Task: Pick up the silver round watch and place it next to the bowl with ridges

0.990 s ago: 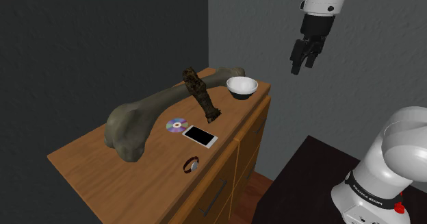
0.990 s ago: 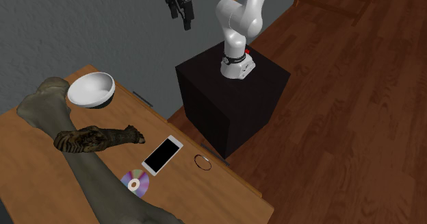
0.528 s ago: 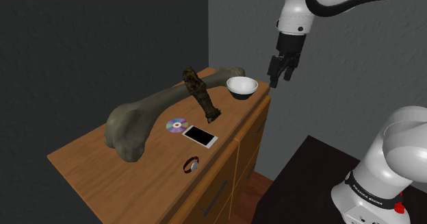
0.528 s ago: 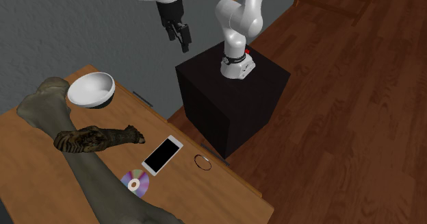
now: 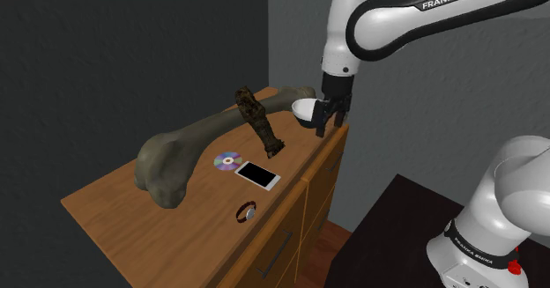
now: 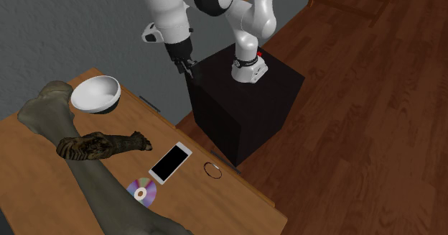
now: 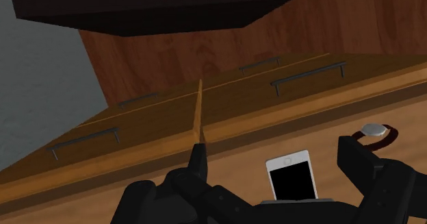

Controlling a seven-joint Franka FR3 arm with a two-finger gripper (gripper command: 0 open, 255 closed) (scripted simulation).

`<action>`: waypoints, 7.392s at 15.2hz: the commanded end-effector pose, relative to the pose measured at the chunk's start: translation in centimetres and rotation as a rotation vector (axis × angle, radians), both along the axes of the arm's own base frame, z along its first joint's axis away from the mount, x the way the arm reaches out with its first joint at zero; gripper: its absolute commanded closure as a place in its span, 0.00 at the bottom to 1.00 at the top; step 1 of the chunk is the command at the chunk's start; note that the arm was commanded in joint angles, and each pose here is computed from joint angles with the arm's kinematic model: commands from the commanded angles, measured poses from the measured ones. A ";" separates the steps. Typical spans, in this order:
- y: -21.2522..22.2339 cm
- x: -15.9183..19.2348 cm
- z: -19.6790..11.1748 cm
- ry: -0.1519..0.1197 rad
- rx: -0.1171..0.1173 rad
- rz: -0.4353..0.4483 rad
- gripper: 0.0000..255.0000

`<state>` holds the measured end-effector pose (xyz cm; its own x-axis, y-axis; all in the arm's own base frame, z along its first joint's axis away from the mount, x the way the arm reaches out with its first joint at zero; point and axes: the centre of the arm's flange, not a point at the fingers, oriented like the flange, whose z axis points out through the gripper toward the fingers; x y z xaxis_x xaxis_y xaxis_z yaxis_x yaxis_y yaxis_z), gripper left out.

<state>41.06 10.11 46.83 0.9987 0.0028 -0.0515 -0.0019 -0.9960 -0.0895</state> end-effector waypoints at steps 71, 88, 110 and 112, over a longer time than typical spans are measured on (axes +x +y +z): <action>18.5 12.5 -8.6 0.078 0.124 0.146 1.00; 5.9 16.5 -5.0 0.078 0.124 0.146 1.00; -17.0 23.6 -7.1 0.078 0.124 0.146 1.00; -17.0 23.6 -8.2 0.078 0.124 0.146 1.00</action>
<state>64.72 -6.84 39.16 0.9802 0.1586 -0.1188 0.1303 -0.9675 -0.2167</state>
